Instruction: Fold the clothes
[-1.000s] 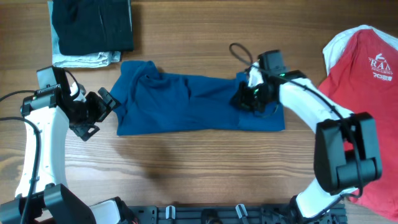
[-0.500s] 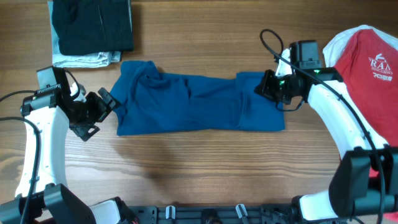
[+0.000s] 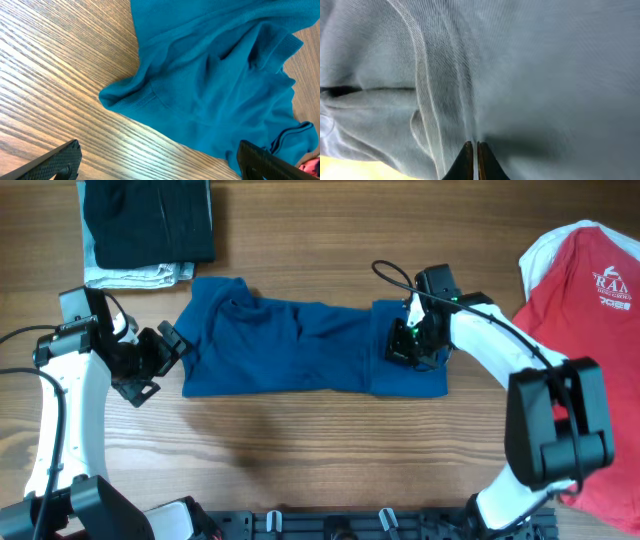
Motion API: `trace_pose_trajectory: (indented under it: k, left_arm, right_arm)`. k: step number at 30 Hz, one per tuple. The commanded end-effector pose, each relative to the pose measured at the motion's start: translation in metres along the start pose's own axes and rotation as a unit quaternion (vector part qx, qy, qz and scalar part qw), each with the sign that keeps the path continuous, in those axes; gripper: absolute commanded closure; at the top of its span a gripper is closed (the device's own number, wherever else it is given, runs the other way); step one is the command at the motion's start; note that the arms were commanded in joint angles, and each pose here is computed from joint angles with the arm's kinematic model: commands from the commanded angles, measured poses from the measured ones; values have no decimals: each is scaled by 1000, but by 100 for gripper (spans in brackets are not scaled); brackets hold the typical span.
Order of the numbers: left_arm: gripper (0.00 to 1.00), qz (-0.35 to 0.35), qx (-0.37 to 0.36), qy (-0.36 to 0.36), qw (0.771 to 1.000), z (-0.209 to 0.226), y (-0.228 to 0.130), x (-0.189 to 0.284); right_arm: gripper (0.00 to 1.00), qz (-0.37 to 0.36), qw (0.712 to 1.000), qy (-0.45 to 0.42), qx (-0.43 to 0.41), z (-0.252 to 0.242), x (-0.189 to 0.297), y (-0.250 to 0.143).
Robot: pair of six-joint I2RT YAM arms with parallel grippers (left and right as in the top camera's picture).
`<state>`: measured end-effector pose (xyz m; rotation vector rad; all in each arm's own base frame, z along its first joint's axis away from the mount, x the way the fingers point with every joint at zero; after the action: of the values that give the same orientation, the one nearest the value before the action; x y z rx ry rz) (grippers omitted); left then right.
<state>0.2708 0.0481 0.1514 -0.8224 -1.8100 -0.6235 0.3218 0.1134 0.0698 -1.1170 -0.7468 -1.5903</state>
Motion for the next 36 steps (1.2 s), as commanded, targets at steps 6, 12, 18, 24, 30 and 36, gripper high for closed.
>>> trace_pose_trajectory:
  k: [6, 12, 18, 24, 30, 36]
  left_arm:
    - [0, 3, -6, -5, 1000, 1, -2, 2]
    - [0, 4, -6, -4, 1000, 1, -3, 2]
    - [0, 4, -5, -4, 1000, 1, -3, 2]
    - [0, 3, -6, -5, 1000, 1, -3, 2]
    - [0, 4, -5, -4, 1000, 1, -3, 2]
    - [0, 4, -6, -4, 1000, 1, -3, 2]
  right_arm:
    - [24, -103, 994, -37, -19, -72, 79, 40]
    - [21, -39, 999, 25, -18, -95, 32, 45]
    - [27, -16, 995, 100, -11, -77, 23, 38]
    - [38, -9, 993, 113, -19, -69, -5, 20]
    - [96, -34, 995, 69, -62, -80, -1, 32]
    - [96, -85, 990, -71, -92, -113, 68, 52]
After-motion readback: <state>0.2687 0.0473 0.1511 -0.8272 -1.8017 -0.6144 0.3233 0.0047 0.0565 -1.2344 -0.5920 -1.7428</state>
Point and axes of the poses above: each gripper's point midway between its finger pads, its own x axis back along the fingers, its own z axis along the line the jaws close on, y = z × x, the point moved 5 cm from there along x, back along the fingers, and after that the axes turned 4 degrees about -x, right-handed, at the moved point
